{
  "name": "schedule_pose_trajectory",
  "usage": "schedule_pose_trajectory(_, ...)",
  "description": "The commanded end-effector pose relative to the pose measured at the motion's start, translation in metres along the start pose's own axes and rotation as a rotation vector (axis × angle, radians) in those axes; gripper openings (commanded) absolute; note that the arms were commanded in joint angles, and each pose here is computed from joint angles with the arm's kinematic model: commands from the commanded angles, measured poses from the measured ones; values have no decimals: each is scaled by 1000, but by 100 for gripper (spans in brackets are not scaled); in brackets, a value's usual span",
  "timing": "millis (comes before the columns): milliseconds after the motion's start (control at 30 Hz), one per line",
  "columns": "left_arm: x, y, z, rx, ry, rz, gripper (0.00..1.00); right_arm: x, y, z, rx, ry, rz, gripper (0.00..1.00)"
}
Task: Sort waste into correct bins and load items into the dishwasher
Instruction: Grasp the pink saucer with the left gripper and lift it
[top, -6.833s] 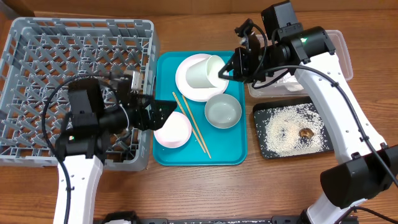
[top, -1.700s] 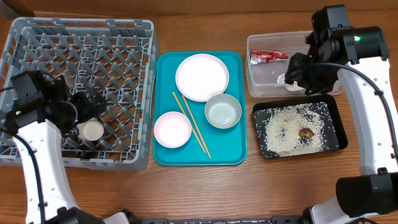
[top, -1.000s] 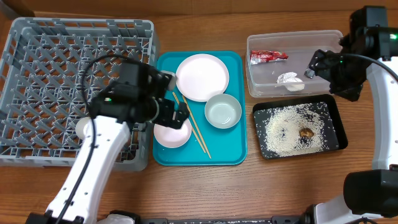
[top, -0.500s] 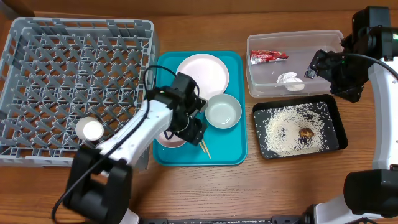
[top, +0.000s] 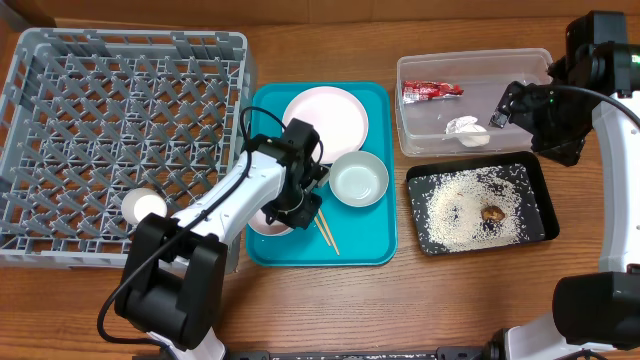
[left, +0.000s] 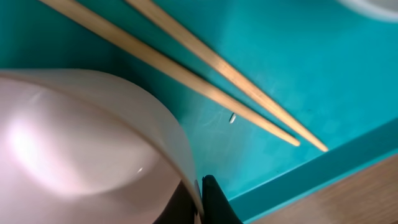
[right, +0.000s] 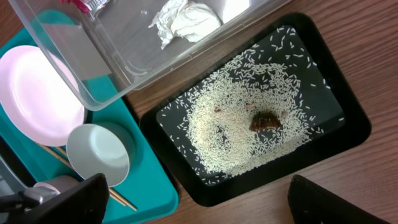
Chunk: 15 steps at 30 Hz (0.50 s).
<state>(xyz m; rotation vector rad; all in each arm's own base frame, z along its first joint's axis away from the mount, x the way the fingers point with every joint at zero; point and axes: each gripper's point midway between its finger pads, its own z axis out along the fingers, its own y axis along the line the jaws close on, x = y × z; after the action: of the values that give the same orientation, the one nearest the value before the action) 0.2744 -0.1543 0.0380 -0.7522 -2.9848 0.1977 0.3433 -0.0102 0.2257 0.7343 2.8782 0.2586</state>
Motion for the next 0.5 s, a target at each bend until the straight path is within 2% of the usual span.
schedule_pose_trajectory(0,-21,-6,-23,26,-43,-2,4,1,2,-6,-12,-14,1,94)
schedule_pose_trajectory(233,-54,2,-102,13,-209,-22,4,2,1,-6,-10,-10,-2,94)
schedule_pose_trajectory(467,-62,49,-179,35,-421,-101,4,2,1,-6,-9,-11,-2,94)
